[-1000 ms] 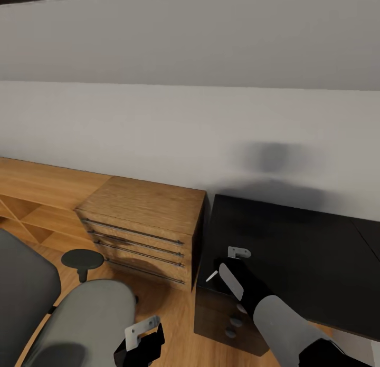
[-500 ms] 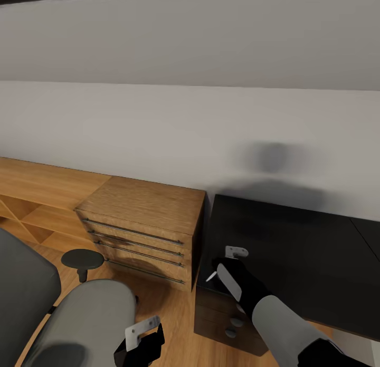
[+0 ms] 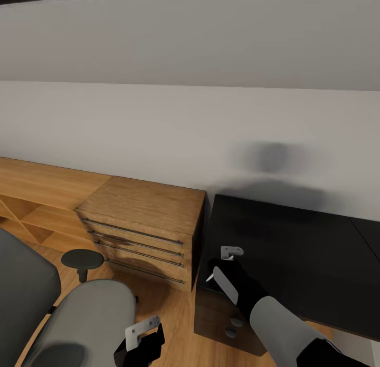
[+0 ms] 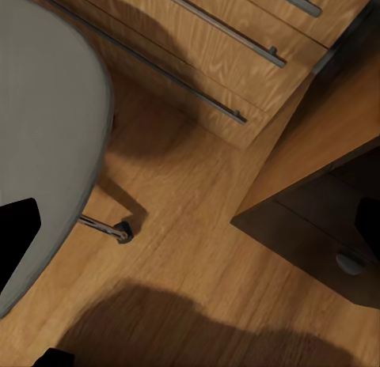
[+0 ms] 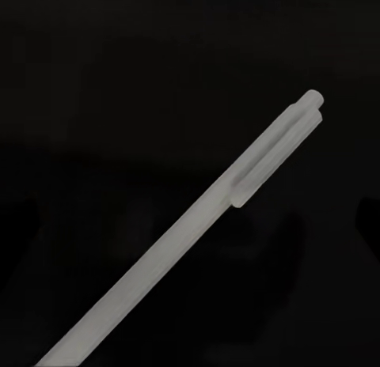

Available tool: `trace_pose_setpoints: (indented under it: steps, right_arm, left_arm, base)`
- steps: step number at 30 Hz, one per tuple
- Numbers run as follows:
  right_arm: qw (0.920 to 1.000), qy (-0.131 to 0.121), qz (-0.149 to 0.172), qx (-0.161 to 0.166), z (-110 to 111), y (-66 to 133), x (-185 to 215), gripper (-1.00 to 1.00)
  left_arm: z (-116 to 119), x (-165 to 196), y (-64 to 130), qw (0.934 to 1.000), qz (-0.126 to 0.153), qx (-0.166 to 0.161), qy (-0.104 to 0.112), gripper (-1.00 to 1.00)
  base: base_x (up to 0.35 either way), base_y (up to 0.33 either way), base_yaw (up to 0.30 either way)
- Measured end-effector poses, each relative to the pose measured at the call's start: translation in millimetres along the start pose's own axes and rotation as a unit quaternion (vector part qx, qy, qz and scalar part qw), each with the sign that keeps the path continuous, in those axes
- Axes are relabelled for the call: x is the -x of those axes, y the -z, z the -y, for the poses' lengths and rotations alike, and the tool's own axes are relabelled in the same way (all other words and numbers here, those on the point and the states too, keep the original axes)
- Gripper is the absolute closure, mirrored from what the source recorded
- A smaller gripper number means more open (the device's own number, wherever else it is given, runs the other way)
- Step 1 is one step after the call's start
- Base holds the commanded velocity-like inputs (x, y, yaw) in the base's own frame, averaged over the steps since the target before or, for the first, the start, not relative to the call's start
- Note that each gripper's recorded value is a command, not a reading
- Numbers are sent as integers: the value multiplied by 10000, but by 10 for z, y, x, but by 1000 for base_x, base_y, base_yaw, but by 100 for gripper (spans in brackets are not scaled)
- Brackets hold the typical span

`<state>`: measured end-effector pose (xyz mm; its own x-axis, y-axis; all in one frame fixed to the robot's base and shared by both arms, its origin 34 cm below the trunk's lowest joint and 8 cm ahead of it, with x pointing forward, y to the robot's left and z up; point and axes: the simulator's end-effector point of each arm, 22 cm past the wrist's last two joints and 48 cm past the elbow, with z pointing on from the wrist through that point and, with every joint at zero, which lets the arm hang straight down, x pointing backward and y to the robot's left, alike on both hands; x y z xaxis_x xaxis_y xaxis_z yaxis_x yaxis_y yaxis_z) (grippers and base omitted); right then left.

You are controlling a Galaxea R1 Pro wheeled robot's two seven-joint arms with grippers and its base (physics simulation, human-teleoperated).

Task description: In the bedroom, organize the workspace by keeping the computer under the desk, ensuring the monitor is on the desk, placing the keyboard on the desk next to the monitor, placing the mouse on the desk next to the keyboard, moving the folder from the swivel chair onto the desk next to the mouse, stacking the notebook on top of the folder with the pen on top of the notebook, and positioning the swivel chair next to the desk.

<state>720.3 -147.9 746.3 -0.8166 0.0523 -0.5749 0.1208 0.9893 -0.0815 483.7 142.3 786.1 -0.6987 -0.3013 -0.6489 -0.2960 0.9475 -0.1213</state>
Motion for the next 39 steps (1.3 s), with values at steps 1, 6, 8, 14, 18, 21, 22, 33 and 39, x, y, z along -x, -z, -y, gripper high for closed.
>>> trace_pose_setpoints:
  steps: [1, 6, 8, 14, 18, 21, 22, 33, 39]
  right_arm:
    - [10000, 6, 3, 1, -2, 1, 1, -100]
    - [10000, 5, 38, 8, -10, 5, 18, -100]
    - [9999, 82, 138, 33, -36, 6, 90, -100]
    - [9999, 105, 57, -17, -13, -15, 18, -100]
    - [9999, 100, 31, -63, 27, -29, 0, -100]
    - [9999, 101, 14, -87, 50, -38, -14, -100]
    - [9999, 101, 11, -92, 55, -40, -17, -100]
    - [9999, 102, -3, -112, 75, -47, -28, -100]
    - [9999, 102, -3, -113, 75, -48, -28, -100]
  left_arm:
    - [0, -1, 0, 10000, -1, 1, -1, -100]
    - [39, -7, 13, 10000, 2, -42, -22, -100]
    - [87, -28, 30, 10000, -25, -72, 30, -100]
    - [135, -22, 43, 9999, -31, -92, 97, -100]
    - [136, -18, 44, 9999, -23, -95, 100, -100]
    - [132, -16, 43, 9999, -20, -93, 96, -100]
    - [131, -16, 43, 9999, -19, -92, 95, -100]
    - [128, -15, 43, 9999, -16, -90, 91, -100]
    - [131, -16, 44, 9999, -16, -94, 90, -100]
  base:
    - [0, 0, 0]
    - [0, 0, 0]
    - [0, 0, 0]
    - [0, 0, 0]
    - [0, 0, 0]
    - [0, 0, 0]
    - [0, 0, 0]
    - [0, 0, 0]
    - [0, 0, 0]
